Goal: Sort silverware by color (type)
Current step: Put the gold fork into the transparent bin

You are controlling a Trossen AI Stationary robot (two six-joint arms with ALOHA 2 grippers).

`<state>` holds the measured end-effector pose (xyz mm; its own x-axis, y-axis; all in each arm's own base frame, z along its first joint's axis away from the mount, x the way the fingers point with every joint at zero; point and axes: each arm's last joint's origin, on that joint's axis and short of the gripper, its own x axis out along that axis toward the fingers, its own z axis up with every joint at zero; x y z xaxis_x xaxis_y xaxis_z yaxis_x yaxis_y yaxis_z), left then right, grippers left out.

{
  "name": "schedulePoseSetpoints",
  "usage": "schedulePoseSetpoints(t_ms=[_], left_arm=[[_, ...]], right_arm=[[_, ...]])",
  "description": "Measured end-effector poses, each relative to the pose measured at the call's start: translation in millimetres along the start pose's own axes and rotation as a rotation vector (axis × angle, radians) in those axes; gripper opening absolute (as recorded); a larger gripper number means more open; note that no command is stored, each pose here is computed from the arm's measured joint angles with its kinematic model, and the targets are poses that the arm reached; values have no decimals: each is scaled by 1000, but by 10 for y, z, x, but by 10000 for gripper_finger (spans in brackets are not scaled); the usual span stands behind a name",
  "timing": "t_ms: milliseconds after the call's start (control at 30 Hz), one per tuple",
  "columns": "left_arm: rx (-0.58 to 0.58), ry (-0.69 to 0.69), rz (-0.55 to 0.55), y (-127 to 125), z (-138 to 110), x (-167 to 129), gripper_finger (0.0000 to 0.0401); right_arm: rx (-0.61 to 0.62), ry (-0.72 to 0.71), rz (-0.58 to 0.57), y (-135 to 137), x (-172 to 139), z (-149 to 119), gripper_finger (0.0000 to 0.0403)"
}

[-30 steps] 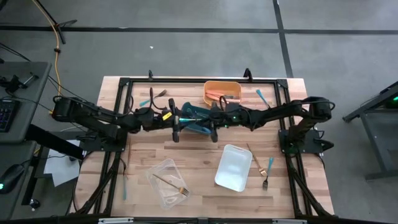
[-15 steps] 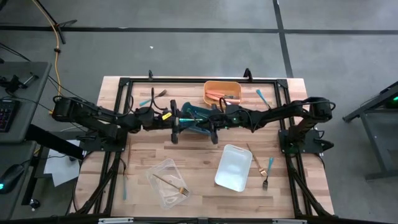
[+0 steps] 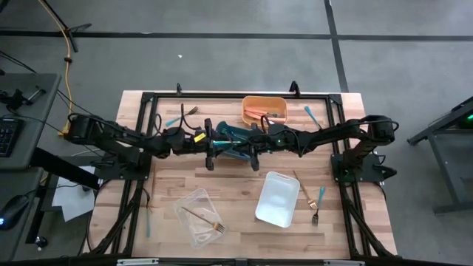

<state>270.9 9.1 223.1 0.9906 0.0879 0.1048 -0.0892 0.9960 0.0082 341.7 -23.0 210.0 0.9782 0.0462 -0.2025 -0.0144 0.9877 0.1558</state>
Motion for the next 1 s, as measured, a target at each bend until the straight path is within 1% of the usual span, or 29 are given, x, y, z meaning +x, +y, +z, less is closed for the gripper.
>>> schedulePoseSetpoints(t_ms=[100,167,233,367,400,567,700,933,1000], left_arm=[[5,4,1,-1,-25,22,106],[12,1,1,-3,-13,51,93],[12,-8,1,-4,13,66,73],[19,16,4,0,0,74,18],[25,16,7,8,0,74,13],[42,44,15,34,-4,62,13],[50,95,32,76,31,10,11],[98,201,136,140,117,-142,11],[99,208,142,143,153,-177,11]], right_arm=[[4,1,1,0,0,-1,1],[4,3,1,0,0,-3,1],[5,6,1,0,0,-6,1],[5,13,0,-1,0,-13,1],[5,13,1,-1,0,-13,1],[9,20,-3,-3,-1,-22,13],[25,13,-15,-22,-4,-14,41],[30,17,-56,-82,-67,46,96],[14,25,-61,-78,-124,97,108]])
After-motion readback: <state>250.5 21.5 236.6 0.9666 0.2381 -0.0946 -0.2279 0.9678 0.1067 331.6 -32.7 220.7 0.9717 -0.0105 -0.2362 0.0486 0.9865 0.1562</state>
